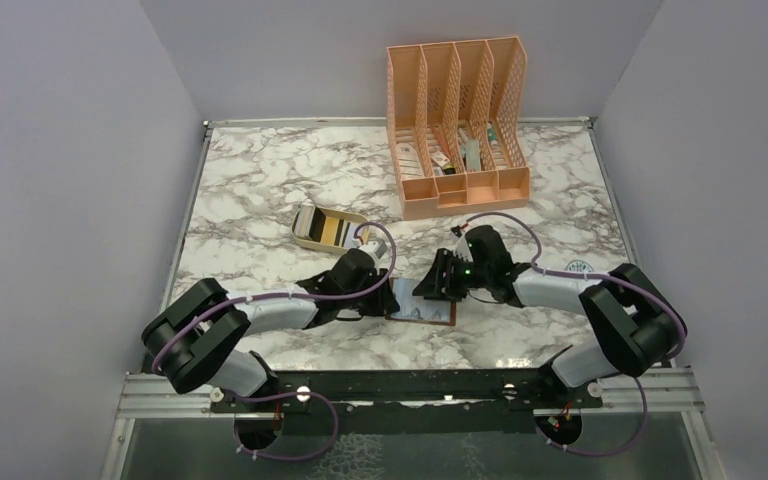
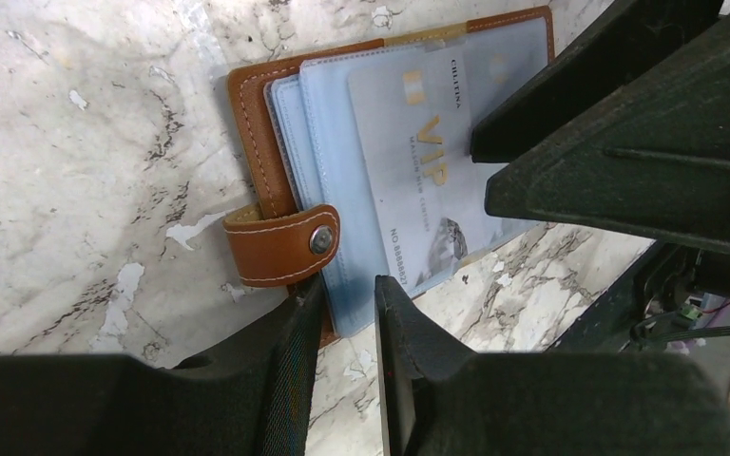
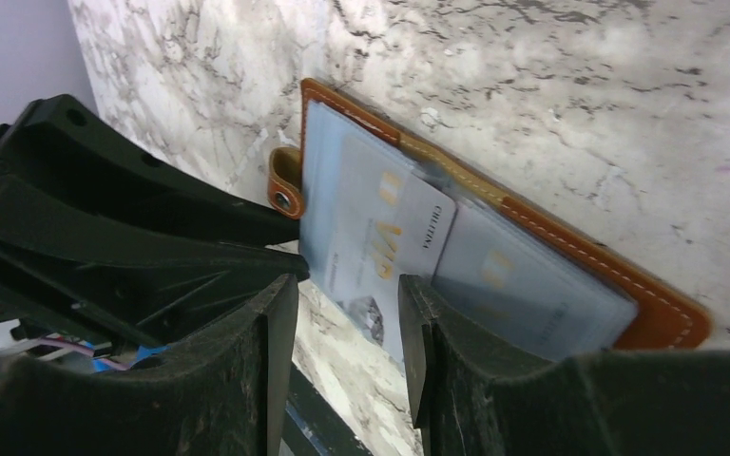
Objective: Put the credit cards into the card holder
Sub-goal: Insert the credit card into the card holder.
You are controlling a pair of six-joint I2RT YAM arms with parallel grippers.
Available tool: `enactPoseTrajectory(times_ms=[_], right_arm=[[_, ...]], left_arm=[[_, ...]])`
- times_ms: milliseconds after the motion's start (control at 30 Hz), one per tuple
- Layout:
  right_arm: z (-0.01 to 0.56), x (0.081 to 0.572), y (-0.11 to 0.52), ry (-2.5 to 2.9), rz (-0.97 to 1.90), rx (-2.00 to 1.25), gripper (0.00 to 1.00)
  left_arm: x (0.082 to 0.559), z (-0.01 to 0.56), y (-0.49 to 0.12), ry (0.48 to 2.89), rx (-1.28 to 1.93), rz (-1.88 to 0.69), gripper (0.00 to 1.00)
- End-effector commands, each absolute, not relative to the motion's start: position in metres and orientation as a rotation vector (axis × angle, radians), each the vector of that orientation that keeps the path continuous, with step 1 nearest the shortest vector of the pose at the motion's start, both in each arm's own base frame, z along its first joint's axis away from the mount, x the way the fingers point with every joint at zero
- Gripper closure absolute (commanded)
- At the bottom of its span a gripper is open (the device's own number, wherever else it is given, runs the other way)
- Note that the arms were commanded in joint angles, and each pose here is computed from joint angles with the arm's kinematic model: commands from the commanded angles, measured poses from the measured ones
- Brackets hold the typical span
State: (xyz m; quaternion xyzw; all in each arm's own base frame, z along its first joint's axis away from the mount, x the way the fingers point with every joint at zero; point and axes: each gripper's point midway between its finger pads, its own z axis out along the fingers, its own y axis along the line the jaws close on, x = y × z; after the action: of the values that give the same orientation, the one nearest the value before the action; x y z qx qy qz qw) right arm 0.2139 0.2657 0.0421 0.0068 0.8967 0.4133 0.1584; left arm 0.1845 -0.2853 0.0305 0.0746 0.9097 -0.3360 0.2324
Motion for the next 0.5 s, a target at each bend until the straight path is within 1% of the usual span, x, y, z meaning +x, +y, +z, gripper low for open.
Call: enactPoseTrajectory(times_ms=[0, 100, 267, 467], right_arm=[[0.061, 0.214, 0.278, 2.486, 1.283, -0.03, 0.56], [0.062, 0.213, 0.274, 2.497, 1.257, -0.01, 0.56], [0.054, 0.214, 0.254, 2.533, 1.102, 0.078, 0.56], [0.042, 0.212, 0.248, 2.565, 1.039, 0.118, 0.56]], left_arm=[[0.18, 0.031, -0.291, 2.502, 0.188, -0.988, 0.71], [0.18, 0.033, -0.292, 2.499, 0.184, -0.996, 0.71], [0.179, 0.034, -0.292, 2.496, 0.177, -1.004, 0.71], [0.178, 0.032, -0.292, 2.5, 0.174, -0.999, 0.71]])
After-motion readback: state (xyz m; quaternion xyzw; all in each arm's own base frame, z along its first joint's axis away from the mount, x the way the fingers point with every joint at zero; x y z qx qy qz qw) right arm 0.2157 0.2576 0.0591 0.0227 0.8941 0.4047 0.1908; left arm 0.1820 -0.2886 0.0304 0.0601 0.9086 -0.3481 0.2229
